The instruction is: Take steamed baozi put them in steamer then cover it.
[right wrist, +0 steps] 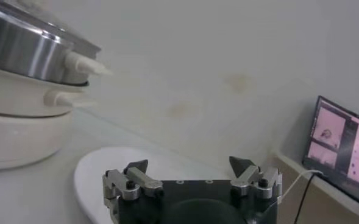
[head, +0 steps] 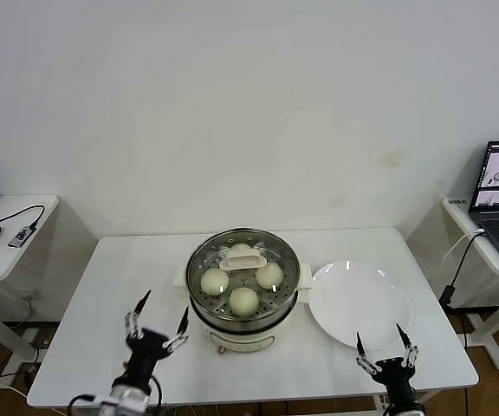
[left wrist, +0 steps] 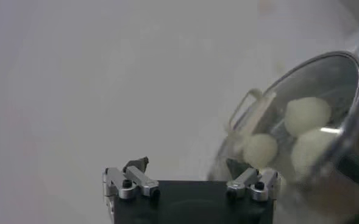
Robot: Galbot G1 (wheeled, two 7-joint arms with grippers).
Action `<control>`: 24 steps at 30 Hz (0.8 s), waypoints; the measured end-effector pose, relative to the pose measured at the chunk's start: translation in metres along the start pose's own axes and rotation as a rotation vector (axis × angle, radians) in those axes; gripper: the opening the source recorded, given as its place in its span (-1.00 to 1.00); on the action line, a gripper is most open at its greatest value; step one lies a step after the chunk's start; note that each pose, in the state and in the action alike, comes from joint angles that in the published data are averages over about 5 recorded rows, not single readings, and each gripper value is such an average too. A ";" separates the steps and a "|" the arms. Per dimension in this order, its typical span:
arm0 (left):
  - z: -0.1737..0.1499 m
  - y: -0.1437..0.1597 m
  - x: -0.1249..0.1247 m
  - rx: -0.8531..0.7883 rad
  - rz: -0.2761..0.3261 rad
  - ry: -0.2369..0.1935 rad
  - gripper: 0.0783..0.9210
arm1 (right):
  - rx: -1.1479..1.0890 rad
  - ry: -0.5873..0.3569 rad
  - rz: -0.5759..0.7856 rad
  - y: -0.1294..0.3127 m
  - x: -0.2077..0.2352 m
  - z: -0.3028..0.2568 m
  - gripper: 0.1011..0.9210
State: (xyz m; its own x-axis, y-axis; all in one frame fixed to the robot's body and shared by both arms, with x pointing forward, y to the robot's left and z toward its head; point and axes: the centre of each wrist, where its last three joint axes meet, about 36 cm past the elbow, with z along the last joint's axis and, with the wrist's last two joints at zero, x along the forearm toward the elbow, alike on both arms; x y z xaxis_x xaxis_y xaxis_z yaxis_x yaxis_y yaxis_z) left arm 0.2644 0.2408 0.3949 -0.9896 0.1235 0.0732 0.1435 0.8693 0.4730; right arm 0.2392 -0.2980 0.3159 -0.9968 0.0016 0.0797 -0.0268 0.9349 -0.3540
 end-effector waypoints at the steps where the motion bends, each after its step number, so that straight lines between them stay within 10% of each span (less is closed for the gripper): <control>1: 0.007 0.000 0.005 0.061 -0.004 0.017 0.77 | -0.014 0.005 -0.010 -0.002 0.002 -0.001 0.76; 11: 0.062 -0.008 0.046 0.431 -0.079 0.137 0.77 | -0.112 0.063 -0.108 -0.010 0.020 -0.011 0.76; 24: 0.086 -0.016 0.075 0.546 -0.097 0.181 0.77 | -0.188 0.116 -0.168 0.001 0.028 -0.023 0.76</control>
State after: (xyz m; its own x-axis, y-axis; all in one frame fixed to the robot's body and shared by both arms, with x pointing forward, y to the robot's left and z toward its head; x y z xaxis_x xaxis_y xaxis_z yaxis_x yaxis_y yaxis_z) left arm 0.1877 0.2769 0.3175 -0.9747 -0.0112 0.2234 -0.0190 0.9993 -0.0328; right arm 0.2134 -0.2893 0.3391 -0.9639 -0.1285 0.2331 -0.1658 0.9750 -0.1481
